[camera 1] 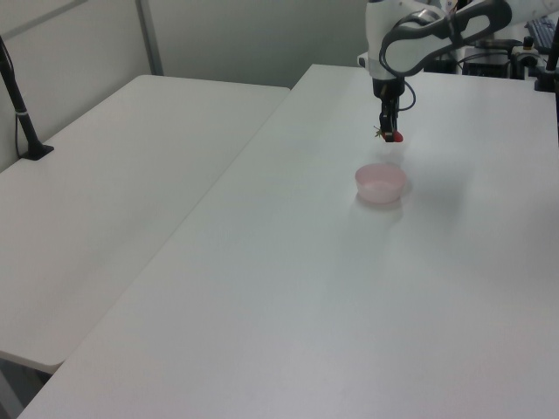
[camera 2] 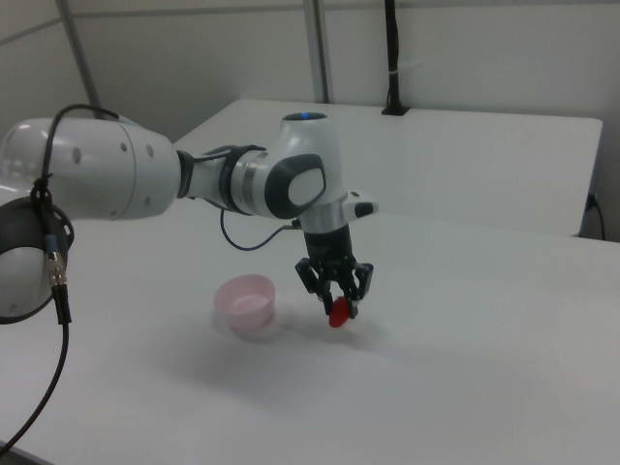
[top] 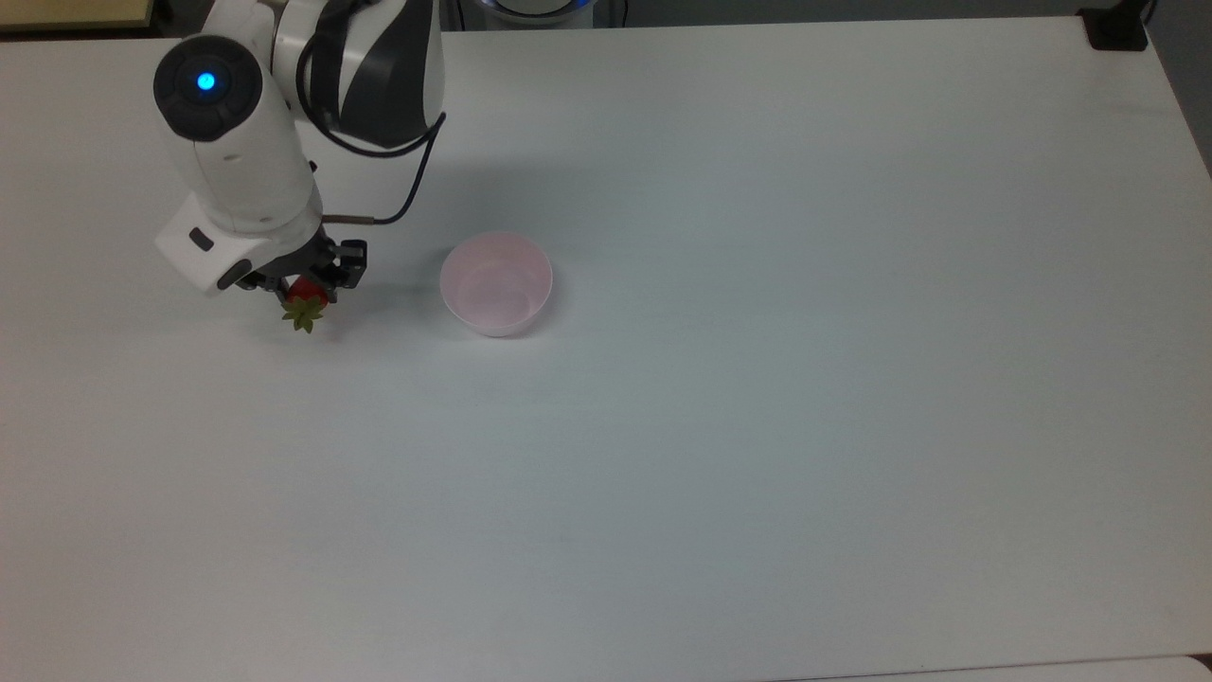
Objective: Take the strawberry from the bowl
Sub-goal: 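Lift the strawberry out of the bowl and carry it beside the bowl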
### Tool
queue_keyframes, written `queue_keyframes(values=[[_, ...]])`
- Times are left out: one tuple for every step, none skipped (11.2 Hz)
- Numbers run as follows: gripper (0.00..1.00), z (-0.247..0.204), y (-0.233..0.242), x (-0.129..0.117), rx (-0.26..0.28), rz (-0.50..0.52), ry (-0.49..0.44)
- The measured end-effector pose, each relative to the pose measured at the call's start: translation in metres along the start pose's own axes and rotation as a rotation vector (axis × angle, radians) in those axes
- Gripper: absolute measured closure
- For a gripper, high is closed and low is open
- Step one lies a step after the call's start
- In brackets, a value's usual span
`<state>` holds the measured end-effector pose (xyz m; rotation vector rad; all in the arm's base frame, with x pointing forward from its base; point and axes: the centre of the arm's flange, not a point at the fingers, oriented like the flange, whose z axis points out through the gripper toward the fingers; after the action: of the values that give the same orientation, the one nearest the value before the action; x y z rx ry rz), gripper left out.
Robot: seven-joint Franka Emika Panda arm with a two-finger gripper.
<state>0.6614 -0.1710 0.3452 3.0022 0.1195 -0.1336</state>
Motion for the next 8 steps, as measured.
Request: queue_keyframes(values=[[0.55, 0.009, 0.003, 0.002, -0.010, 0.044, 0.000], [0.53, 0.014, 0.005, 0.003, -0.016, 0.078, 0.005], [0.53, 0.015, 0.008, 0.003, -0.018, 0.100, 0.007], [0.42, 0.010, 0.011, 0.003, -0.022, 0.111, 0.015], [0.27, -0.002, 0.013, 0.004, -0.028, 0.115, 0.035], [0.14, -0.019, 0.013, 0.003, -0.034, 0.116, 0.058], [0.00, -0.037, 0.010, -0.001, -0.035, 0.114, 0.063], [0.00, -0.058, 0.002, -0.004, -0.035, 0.105, 0.065]])
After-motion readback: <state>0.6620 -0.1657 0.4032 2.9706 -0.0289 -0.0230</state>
